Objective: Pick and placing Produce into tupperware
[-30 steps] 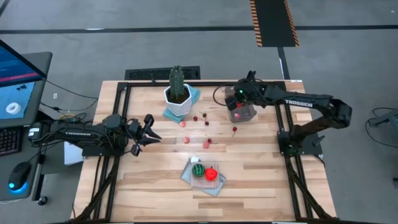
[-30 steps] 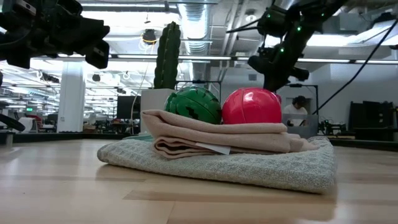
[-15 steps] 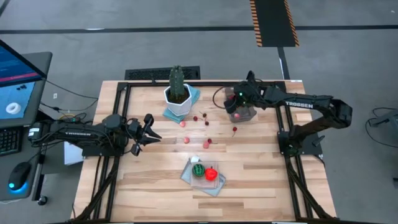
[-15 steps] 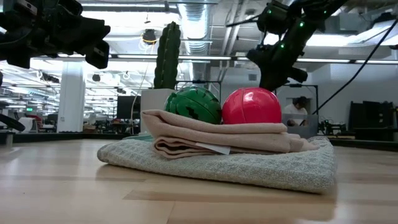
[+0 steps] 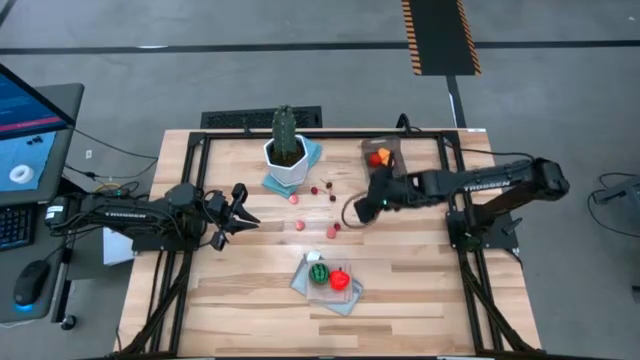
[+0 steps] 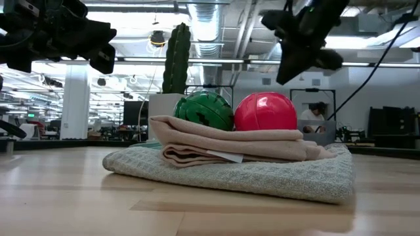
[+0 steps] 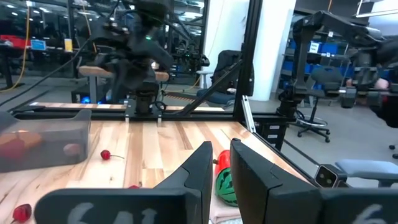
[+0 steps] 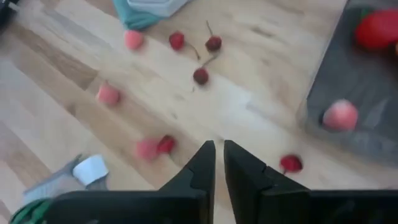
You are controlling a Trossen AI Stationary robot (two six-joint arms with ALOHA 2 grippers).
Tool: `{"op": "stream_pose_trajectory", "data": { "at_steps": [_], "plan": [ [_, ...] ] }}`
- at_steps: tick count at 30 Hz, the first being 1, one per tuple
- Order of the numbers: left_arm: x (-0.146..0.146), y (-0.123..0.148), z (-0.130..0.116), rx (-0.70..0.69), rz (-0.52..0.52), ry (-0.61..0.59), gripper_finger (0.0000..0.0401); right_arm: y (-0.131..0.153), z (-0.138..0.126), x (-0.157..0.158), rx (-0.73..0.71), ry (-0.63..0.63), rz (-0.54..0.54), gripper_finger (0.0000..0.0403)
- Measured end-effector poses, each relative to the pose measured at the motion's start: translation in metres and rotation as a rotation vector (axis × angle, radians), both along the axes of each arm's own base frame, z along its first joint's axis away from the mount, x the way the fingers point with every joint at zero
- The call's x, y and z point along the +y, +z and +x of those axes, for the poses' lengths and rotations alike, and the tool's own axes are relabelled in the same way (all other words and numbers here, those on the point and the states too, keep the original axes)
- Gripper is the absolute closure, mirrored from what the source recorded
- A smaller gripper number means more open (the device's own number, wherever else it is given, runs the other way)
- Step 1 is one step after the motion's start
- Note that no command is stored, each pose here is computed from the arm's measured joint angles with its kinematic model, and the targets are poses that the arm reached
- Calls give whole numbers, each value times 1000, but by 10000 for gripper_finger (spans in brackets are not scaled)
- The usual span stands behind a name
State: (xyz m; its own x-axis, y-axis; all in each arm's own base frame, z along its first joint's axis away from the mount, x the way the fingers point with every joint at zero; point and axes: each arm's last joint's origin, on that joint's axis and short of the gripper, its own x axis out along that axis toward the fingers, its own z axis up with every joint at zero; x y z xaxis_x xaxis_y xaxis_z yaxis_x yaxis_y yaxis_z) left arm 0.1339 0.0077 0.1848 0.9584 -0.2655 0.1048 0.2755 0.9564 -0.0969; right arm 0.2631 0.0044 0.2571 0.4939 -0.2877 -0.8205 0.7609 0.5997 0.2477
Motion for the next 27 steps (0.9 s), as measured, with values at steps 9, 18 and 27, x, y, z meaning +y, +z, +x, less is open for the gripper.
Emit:
{"op": "stream_pose_trajectory", "data": {
  "at_steps": [9, 18, 27],
  "plan": [
    [1, 0, 0, 8, -42, 43, 356, -30, -10, 46, 161, -178, 23, 350],
    [1, 2, 0, -11, -60, 44, 356, -76, 15, 51, 278, -303, 89, 212],
    [1, 4, 0, -35, -26, 30, 356, -105, 39, 46, 284, -363, 97, 149]
  ]
}}
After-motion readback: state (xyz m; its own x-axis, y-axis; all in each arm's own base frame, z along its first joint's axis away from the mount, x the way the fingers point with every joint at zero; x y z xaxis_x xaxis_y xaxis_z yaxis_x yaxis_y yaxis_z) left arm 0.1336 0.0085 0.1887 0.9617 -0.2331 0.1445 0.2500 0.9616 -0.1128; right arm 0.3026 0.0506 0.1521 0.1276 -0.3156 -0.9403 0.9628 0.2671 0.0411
